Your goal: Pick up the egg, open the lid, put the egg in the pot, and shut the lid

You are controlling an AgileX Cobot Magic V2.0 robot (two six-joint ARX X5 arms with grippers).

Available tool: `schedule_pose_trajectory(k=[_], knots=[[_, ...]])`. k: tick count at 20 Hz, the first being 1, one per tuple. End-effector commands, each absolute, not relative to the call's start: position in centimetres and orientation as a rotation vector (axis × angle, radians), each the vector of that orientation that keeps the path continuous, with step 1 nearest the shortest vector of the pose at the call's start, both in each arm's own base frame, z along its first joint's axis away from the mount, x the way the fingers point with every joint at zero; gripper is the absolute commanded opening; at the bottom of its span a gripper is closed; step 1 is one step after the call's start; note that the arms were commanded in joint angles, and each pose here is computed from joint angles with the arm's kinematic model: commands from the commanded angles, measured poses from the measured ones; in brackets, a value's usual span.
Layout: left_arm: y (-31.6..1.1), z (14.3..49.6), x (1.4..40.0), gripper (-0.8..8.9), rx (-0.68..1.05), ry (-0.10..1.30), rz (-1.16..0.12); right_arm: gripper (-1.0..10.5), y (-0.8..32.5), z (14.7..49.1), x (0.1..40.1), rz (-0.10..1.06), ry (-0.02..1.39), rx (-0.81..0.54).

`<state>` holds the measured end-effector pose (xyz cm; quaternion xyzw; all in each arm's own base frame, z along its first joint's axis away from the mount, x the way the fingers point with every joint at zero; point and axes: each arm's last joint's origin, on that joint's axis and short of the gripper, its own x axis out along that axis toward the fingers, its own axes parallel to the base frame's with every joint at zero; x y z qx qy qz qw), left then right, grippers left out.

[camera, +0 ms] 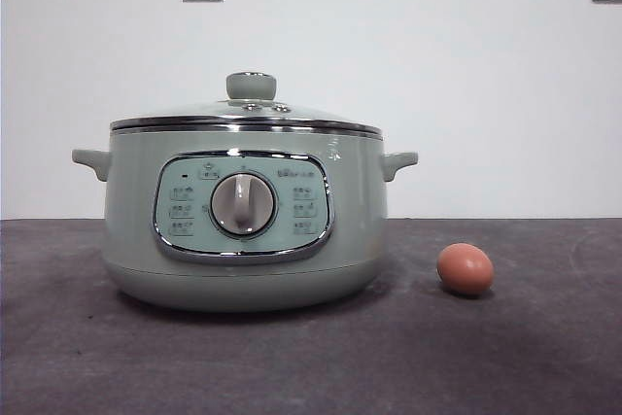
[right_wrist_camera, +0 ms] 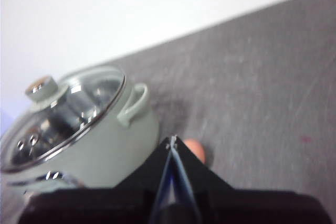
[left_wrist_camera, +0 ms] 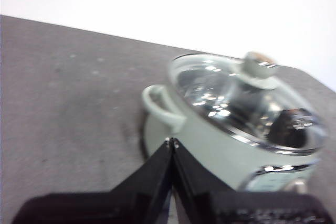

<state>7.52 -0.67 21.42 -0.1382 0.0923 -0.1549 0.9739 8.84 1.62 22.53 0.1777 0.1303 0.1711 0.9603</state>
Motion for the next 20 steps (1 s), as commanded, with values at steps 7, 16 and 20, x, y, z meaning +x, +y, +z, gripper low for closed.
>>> schedule_pose_trajectory(k=[7, 16, 20], knots=[[-1.1, 26.7, 6.5, -0.06, -0.288, 0.268, -0.461, -0.1, 1.9, 29.2, 8.8, 0.456, 0.493, 0.162], [-1.6, 31.0, 6.1, -0.06, -0.222, 0.543, -0.642, -0.1, 1.9, 34.6, 8.2, 0.525, 0.775, 0.031], [-1.8, 32.2, 5.3, -0.06, -0.170, 0.707, -0.697, -0.1, 1.9, 35.1, 7.9, 0.531, 0.865, 0.041]])
